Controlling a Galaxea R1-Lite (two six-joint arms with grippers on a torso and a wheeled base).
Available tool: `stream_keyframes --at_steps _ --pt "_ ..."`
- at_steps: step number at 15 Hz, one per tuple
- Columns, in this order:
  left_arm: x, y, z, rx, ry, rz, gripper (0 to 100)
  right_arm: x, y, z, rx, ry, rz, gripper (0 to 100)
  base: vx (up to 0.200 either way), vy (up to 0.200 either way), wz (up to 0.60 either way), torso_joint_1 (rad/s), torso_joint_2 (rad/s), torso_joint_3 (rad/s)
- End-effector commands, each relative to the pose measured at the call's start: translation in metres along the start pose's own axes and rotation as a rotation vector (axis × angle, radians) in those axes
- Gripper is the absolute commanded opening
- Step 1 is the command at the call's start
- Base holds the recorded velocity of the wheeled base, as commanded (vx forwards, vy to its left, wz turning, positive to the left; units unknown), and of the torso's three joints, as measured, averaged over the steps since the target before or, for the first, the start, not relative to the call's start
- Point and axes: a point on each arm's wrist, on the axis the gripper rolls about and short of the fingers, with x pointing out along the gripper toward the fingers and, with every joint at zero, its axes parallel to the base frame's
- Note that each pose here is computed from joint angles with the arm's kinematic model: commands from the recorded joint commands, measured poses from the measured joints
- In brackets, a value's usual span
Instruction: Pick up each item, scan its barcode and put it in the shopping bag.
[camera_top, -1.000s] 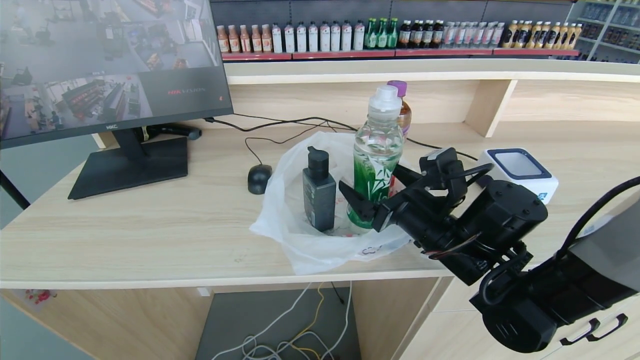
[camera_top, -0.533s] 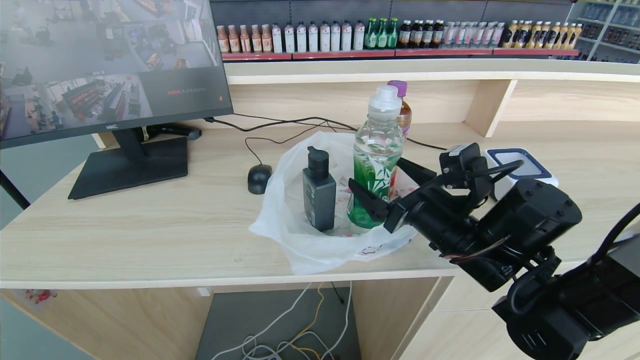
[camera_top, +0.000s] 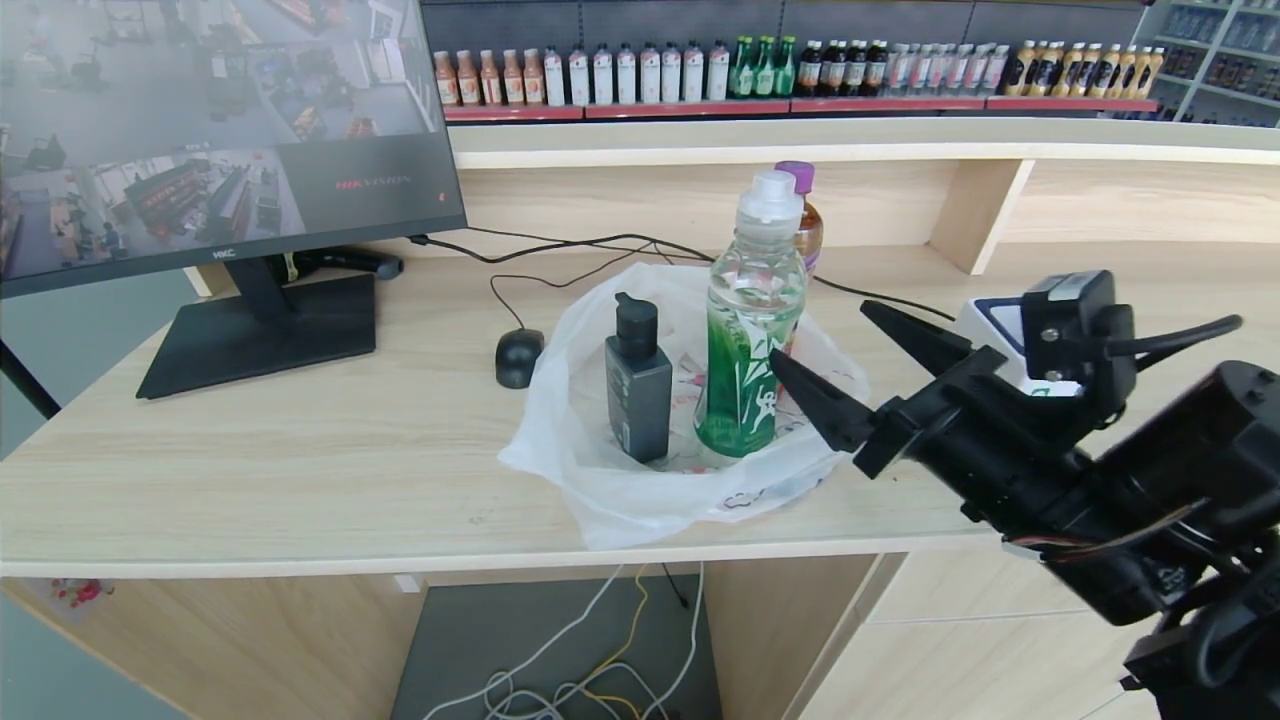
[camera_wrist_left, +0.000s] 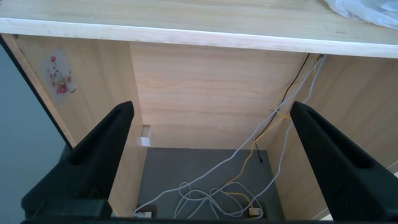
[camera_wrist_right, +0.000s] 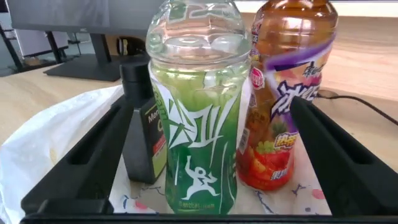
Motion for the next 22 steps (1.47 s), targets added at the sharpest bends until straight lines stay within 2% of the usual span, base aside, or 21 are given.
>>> stream_keyframes --at_steps 1,2,5,8,11,12,16,18,20,22 --pt "0.000 0.000 0.000 0.000 0.000 0.001 100 -0.040 -0.016 0.026 -0.025 -0.039 -0.072 100 0.000 0.000 0.00 0.000 0.00 0.000" --pt "0.000 0.000 0.000 0.000 0.000 0.001 100 -0.048 -0.017 0.029 -0.029 -0.040 -0.081 100 0.000 0.000 0.00 0.000 0.00 0.000" --pt "0.000 0.000 0.000 0.004 0.000 -0.001 100 -0.110 -0.013 0.041 -0.029 -0.041 -0.116 100 0.000 0.000 0.00 0.000 0.00 0.000" --pt "0.000 0.000 0.000 0.031 0.000 -0.003 100 -0.156 -0.013 0.047 -0.058 -0.038 -0.190 100 0.000 0.000 0.00 0.000 0.00 0.000" --pt "0.000 0.000 0.000 0.027 0.002 -0.001 100 -0.189 -0.007 0.043 -0.044 0.105 -0.217 100 0.000 0.000 0.00 0.000 0.00 0.000" --pt "0.000 0.000 0.000 0.026 0.002 -0.001 100 -0.219 0.002 0.037 -0.033 0.196 -0.208 100 0.000 0.000 0.00 0.000 0.00 0.000" --pt "0.000 0.000 0.000 0.007 0.002 0.001 100 -0.288 0.022 0.022 -0.053 0.399 -0.188 100 0.000 0.000 0.00 0.000 0.00 0.000" --pt "0.000 0.000 0.000 0.006 0.002 0.001 100 -0.306 0.027 0.002 -0.067 0.421 -0.208 100 0.000 0.000 0.00 0.000 0.00 0.000" --pt "0.000 0.000 0.000 0.003 0.000 0.001 100 -0.306 0.028 -0.002 -0.064 0.423 -0.263 100 0.000 0.000 0.00 0.000 0.00 0.000" --pt "0.000 0.000 0.000 0.003 0.000 0.001 100 -0.301 0.026 -0.008 0.000 0.440 -0.301 100 0.000 0.000 0.00 0.000 0.00 0.000"
